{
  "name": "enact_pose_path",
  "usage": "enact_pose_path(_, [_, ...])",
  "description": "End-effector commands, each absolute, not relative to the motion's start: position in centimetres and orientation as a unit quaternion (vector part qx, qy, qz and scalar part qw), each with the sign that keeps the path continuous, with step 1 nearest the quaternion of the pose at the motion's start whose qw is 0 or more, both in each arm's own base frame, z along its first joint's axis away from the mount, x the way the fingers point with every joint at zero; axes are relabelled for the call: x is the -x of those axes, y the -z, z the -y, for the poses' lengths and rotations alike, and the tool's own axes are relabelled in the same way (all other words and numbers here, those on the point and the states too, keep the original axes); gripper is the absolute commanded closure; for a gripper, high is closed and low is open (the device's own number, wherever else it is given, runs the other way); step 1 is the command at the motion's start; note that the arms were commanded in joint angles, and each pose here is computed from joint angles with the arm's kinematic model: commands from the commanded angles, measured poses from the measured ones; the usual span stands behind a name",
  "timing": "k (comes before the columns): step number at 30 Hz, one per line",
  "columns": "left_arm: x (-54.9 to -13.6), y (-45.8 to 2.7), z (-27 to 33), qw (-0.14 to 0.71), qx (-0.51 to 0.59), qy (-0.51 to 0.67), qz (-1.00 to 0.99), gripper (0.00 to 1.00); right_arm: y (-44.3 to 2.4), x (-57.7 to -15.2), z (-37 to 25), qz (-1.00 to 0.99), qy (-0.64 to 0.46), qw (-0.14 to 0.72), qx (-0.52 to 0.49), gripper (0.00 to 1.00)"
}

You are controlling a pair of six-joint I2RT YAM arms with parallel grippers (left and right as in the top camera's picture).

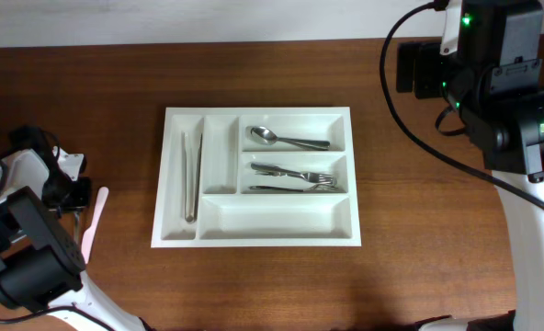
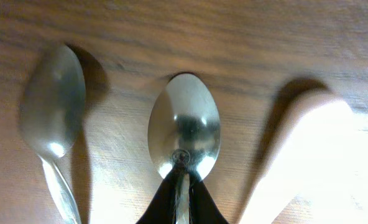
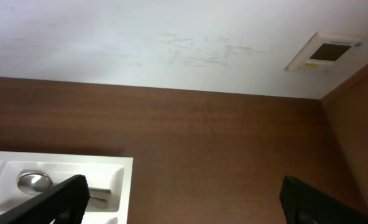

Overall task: Pack container
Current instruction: 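Place the spoon in the small left-middle compartment with the left gripper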

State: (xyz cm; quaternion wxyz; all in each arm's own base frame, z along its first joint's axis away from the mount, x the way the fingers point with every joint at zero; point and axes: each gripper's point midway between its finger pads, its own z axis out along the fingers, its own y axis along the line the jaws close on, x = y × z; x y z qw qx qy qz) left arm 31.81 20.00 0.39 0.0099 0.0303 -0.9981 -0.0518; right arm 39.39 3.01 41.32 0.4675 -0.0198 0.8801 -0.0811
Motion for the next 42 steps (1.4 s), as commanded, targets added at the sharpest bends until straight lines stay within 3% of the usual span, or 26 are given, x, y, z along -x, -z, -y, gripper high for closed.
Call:
enact_pose_path(1, [-34.1, -4.2, -19.2, -0.028, -0.014, 0.064, 0.997, 0.98, -41.7, -39.4, -2.5, -0.877, 0.085, 0.472, 0.007, 0.01])
enact_pose_path(9, [-38.1, -14.5, -12.9, -0.12, 0.074, 0.094, 0.986, 0.98, -41.7, -39.4, -2.5, -0.877, 0.085, 0.472, 0.007, 0.01])
enact_pose_path(15, [-39.7, -17.7, -3.6, -0.169, 0.186, 0.088, 0.964, 0.98, -41.7, -39.4, -2.5, -0.877, 0.085, 0.472, 0.007, 0.01])
enact_pose_path(24, [-40.7, -16.1, 9.5, -0.191, 0.32, 0.027, 0.927, 0.98, -41.7, -39.4, -2.5, -0.877, 0.085, 0.472, 0.007, 0.01])
enact_pose_path(33, [-41.8, -11.1, 11.8, -0.152, 0.118, -0.026, 0.981, 0.98, -41.7, -39.4, -2.5, -0.877, 0.085, 0.472, 0.007, 0.01])
enact_pose_path(42, [-42.9, -7.4, 12.9, -0.133, 0.101, -0.047, 0.985, 0.95, -41.7, -39.4, -2.5, -0.877, 0.085, 0.472, 0.007, 0.01])
